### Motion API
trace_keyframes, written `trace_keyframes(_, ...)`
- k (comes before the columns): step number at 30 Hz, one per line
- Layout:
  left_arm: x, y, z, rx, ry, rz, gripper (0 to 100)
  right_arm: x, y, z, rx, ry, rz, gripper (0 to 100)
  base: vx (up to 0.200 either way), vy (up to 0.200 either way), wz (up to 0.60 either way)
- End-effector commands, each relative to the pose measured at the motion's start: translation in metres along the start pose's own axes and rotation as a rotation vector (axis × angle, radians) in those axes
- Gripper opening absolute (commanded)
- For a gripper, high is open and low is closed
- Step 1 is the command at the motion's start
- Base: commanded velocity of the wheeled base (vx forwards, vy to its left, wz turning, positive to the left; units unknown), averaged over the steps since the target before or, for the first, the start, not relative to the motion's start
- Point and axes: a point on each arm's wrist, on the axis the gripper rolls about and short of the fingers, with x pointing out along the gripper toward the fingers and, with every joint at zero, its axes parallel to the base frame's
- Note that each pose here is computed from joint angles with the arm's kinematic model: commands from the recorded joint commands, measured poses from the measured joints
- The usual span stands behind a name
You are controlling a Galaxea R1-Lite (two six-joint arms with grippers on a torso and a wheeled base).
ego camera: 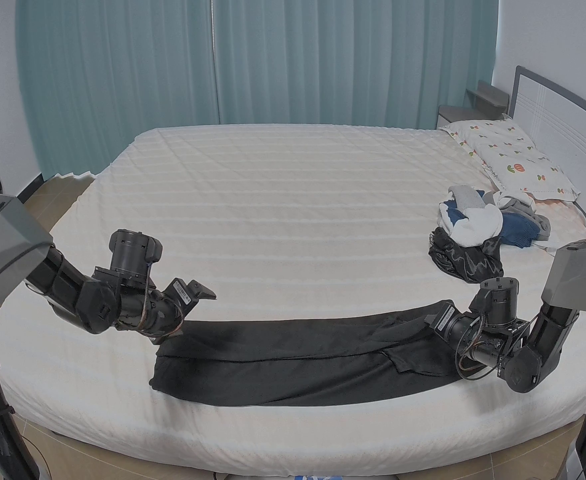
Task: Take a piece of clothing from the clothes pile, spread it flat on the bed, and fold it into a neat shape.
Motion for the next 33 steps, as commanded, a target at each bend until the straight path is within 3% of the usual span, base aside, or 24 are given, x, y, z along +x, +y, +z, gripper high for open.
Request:
trace_keyframes(1,0.029,0.012,-0.049,-0.003,-0.028,0.037,100,-0.002,0.001,0.000,0.026,0.005,0.010,0,0.000,0.000,0.00)
trace_keyframes(11,0.032,0.011,-0.065,-0.027,-0.027,0.038,100,-0.003,0.000,-0.001,0.030,0.004,0.029,0,0.000,0.000,0.00)
trace_keyframes(14,0.035,0.009,-0.071,-0.045,-0.064,0.060,100,-0.005,0.001,-0.001,0.031,-0.001,0.042,0,0.000,0.000,0.00)
trace_keyframes(22,0.044,0.018,-0.075,-0.046,-0.056,0.101,100,-0.005,0.002,0.000,0.031,-0.001,0.045,0,0.000,0.000,0.00)
trace_keyframes(32,0.059,0.016,-0.068,-0.042,-0.123,0.123,100,-0.009,0.001,0.000,0.030,-0.022,0.066,0,0.000,0.000,0.00)
trace_keyframes(33,0.060,0.017,-0.067,-0.044,-0.124,0.126,0,-0.009,0.001,0.000,0.030,-0.022,0.066,0,0.000,0.000,0.00)
